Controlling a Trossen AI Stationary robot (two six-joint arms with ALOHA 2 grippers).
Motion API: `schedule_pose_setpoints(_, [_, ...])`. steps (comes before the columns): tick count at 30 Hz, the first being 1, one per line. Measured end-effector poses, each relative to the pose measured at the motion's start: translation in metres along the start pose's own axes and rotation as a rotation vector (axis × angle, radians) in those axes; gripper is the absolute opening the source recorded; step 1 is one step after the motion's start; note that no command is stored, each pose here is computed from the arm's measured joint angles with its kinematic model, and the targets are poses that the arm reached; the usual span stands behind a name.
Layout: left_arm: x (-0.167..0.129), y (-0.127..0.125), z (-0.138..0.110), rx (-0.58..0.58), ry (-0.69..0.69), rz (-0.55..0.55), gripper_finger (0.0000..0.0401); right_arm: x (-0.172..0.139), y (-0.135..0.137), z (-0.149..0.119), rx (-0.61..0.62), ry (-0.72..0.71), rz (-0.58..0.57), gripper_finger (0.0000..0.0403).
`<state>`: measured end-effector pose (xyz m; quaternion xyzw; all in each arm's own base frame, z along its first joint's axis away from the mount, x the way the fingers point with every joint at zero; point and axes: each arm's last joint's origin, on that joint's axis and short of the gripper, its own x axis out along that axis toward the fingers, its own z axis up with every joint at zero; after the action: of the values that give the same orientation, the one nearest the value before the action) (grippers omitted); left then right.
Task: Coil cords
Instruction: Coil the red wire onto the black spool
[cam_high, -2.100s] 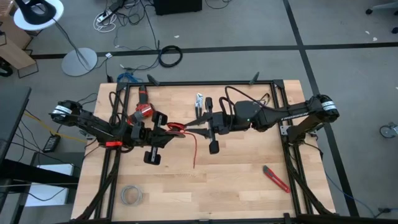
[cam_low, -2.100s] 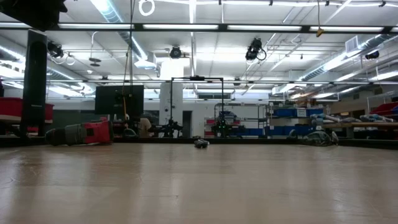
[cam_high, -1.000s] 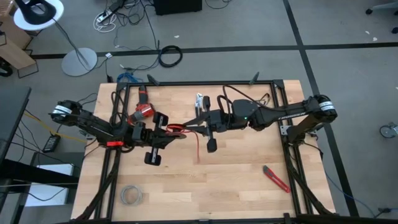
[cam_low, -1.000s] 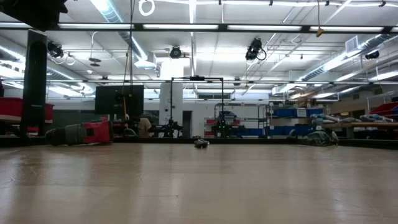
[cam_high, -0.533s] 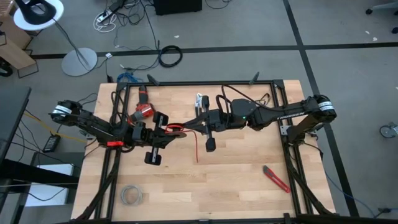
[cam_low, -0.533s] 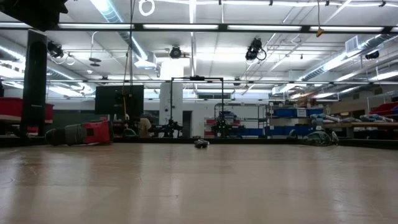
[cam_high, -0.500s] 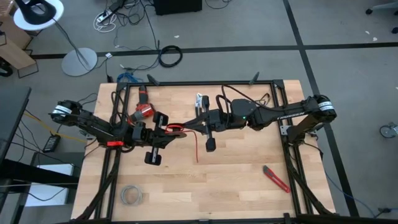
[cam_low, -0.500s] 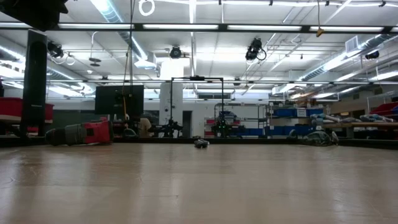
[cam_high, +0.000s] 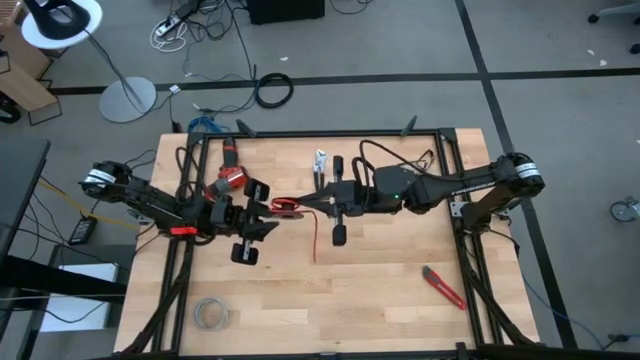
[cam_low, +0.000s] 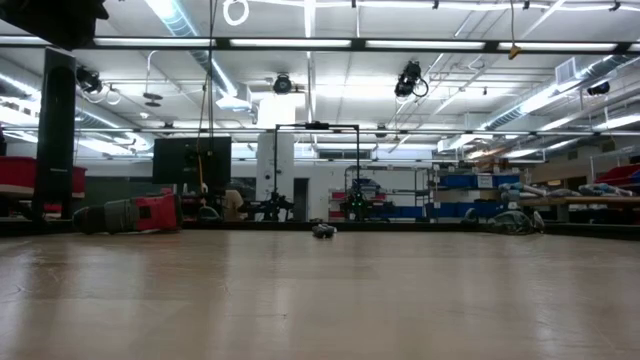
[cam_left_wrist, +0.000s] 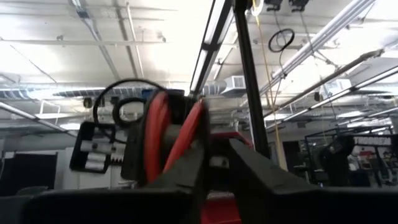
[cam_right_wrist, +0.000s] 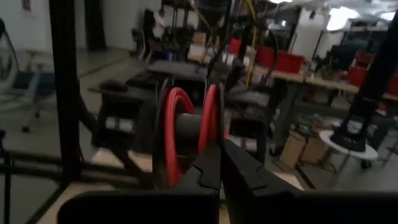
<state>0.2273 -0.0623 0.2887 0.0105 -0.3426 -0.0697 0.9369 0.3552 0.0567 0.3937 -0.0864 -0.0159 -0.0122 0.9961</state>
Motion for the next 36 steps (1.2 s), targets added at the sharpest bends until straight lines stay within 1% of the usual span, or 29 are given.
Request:
schedule_pose_setpoints(7, [0.0, 0.0, 0.002, -0.009, -0.018, 0.011, 0.018, -0.011, 0.005, -0.004, 0.014, 0.127, -0.037, 0.0001])
schedule_pose_setpoints(9, [0.0, -0.001, 0.002, -0.012, -0.009, 0.039, 0.0202, -0.013, 0.006, -0.007, 0.027, 0.175, -0.036, 0.0001])
schedule_pose_setpoints(12, [-0.001, -0.002, -0.002, -0.004, 0.06, 0.077, 0.022, -0.017, 0.007, -0.014, 0.039, 0.265, -0.032, 0.0])
schedule_pose_setpoints(15, [-0.002, -0.003, -0.008, -0.007, 0.193, 0.141, 0.0223, -0.019, 0.007, -0.023, 0.05, 0.36, -0.026, 0.0])
schedule_pose_setpoints(18, [0.001, -0.005, -0.017, 0.003, 0.374, 0.203, 0.022, -0.022, 0.006, -0.03, 0.058, 0.432, -0.029, 0.0])
schedule_pose_setpoints(22, [0.018, -0.01, -0.02, 0.05, 0.614, 0.233, 0.0218, -0.023, 0.002, -0.037, 0.055, 0.495, -0.034, 0.0])
schedule_pose_setpoints(26, [0.042, -0.014, -0.005, 0.099, 0.831, 0.237, 0.0217, -0.025, -0.003, -0.042, 0.072, 0.543, -0.029, 0.0])
schedule_pose_setpoints(29, [0.055, -0.017, 0.013, 0.138, 0.939, 0.245, 0.0217, -0.026, -0.006, -0.046, 0.071, 0.581, -0.032, 0.0])
schedule_pose_setpoints(33, [0.065, -0.017, 0.032, 0.192, 1.004, 0.262, 0.0217, -0.026, -0.005, -0.046, 0.078, 0.586, 0.01, 0.0])
schedule_pose_setpoints(36, [0.069, -0.015, 0.039, 0.215, 1.075, 0.262, 0.0213, -0.026, -0.005, -0.046, 0.089, 0.588, 0.045, 0.0])
